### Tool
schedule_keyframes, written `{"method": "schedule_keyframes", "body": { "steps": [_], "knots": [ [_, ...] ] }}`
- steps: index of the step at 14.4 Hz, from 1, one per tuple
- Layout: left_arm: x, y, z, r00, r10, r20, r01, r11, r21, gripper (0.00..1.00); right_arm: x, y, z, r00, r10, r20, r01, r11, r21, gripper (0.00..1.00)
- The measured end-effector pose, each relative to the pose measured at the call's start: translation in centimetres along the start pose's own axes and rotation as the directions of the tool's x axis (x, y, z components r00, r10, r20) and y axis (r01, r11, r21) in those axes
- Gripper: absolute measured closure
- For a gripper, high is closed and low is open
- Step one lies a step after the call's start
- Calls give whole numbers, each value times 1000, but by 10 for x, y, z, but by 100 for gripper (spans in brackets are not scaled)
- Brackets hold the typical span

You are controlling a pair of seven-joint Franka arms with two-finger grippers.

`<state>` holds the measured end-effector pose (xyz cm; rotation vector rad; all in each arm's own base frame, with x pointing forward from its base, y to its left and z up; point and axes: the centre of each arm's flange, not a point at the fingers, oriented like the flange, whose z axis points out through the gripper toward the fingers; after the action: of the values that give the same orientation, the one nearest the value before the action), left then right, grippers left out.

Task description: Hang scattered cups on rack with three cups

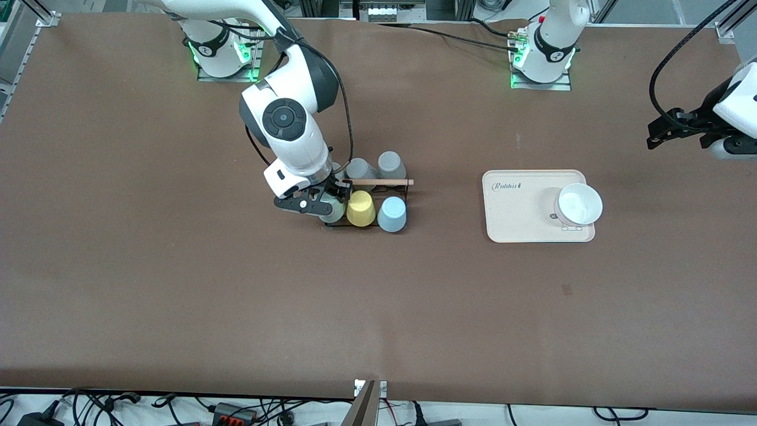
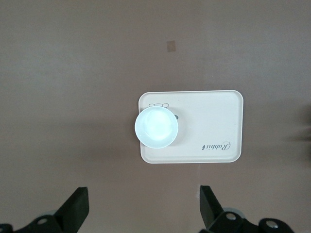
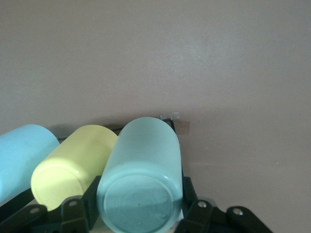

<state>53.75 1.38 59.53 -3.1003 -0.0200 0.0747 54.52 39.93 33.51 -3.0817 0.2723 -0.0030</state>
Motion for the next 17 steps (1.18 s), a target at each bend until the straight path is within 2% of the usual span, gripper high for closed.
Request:
{"method": "schedule_keyframes", "body": {
  "steps": [9,10,13,17],
  "knots": [
    [0,3,0,1000,5,1,-5,1000,0,0,0,-1,22,1000,-1,14,1,1000,-15,33],
    [0,3,0,1000,5,1,-5,1000,0,0,0,-1,22,1000,-1,13,2,1000,-15,28],
    [0,-3,0,1000,-4,2,4,1000,0,0,-1,-1,22,1000,-2,13,2,1000,-16,1],
    [0,-4,0,1000,-4,3,4,1000,0,0,2,0,20,1000,1,7,-1,1000,-15,0]
  ]
}}
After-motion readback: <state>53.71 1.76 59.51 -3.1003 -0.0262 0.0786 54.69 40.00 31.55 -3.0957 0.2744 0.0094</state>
